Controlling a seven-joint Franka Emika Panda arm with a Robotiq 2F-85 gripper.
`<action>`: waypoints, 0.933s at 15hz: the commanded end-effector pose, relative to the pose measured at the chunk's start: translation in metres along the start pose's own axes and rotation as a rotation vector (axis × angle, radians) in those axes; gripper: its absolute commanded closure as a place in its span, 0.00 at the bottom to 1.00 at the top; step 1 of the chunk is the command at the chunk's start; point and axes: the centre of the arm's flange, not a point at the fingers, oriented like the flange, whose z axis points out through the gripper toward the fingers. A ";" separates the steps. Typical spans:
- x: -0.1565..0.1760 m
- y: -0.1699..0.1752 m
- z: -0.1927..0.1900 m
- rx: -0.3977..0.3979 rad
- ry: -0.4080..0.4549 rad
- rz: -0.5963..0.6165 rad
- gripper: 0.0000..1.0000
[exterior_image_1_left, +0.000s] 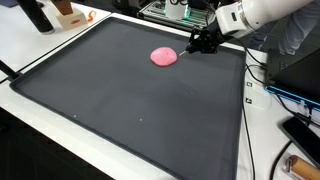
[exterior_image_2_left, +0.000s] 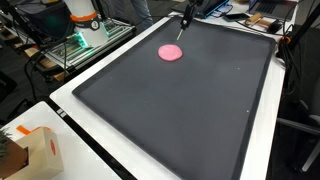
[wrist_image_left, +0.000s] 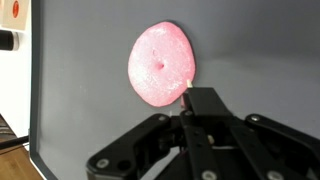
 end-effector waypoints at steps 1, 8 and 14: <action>-0.007 0.015 0.002 0.038 -0.001 0.008 0.97; -0.007 0.051 0.002 0.179 0.052 -0.002 0.97; -0.012 0.092 0.004 0.316 0.069 -0.026 0.97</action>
